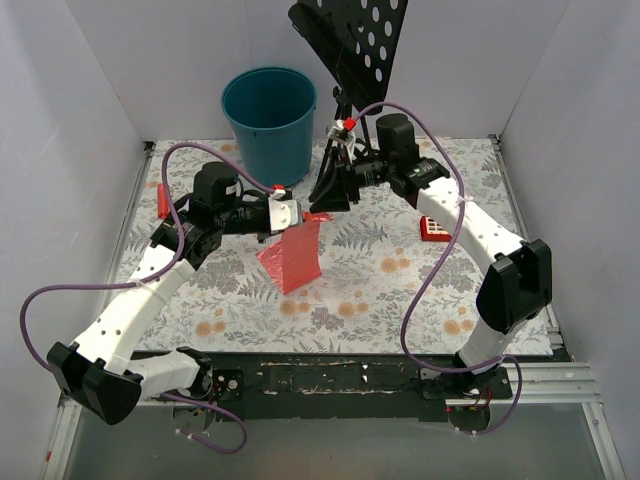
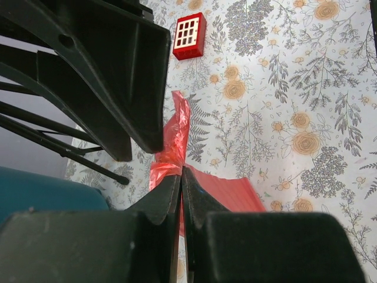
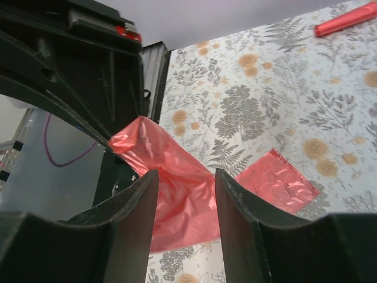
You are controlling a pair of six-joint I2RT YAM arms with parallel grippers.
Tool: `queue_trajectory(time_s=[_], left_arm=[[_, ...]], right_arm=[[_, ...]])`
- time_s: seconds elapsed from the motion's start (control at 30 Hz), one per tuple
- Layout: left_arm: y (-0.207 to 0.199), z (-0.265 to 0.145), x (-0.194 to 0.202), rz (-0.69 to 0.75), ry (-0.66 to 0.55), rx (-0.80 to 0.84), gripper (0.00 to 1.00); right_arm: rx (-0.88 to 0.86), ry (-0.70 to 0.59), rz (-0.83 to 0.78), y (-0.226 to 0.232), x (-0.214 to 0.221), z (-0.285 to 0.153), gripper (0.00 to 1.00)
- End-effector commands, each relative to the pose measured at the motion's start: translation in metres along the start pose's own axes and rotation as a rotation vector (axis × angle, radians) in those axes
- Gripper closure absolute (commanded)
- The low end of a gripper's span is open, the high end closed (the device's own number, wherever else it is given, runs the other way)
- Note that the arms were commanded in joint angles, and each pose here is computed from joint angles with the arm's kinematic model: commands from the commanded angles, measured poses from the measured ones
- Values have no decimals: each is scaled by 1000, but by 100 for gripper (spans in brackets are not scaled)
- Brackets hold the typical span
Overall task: Put the trash bags into the trash bin
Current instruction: Unfold the trash bag at the center of the board.
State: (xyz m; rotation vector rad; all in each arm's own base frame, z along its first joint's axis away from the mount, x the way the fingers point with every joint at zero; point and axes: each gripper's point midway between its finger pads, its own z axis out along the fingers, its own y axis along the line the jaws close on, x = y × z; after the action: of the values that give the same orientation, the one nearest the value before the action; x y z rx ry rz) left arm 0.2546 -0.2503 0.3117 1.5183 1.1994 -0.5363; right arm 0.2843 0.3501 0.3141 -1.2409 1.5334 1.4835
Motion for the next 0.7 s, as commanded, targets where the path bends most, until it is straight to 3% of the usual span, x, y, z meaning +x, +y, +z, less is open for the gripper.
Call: queue_trajectory(time_s=[0.0,0.3,0.67], left_arm=[[0,-4,-13,30,-31,-2,100],[6,-3,-13,-1,-34,-35,100],[10,-3,-10,3,-18,-58,100]], right_arm=[[-85,0,-73,24,-3,6,49],[-55,10,-76,25,-1,4,48],[106,-23,-31,19,-20,-15,50]])
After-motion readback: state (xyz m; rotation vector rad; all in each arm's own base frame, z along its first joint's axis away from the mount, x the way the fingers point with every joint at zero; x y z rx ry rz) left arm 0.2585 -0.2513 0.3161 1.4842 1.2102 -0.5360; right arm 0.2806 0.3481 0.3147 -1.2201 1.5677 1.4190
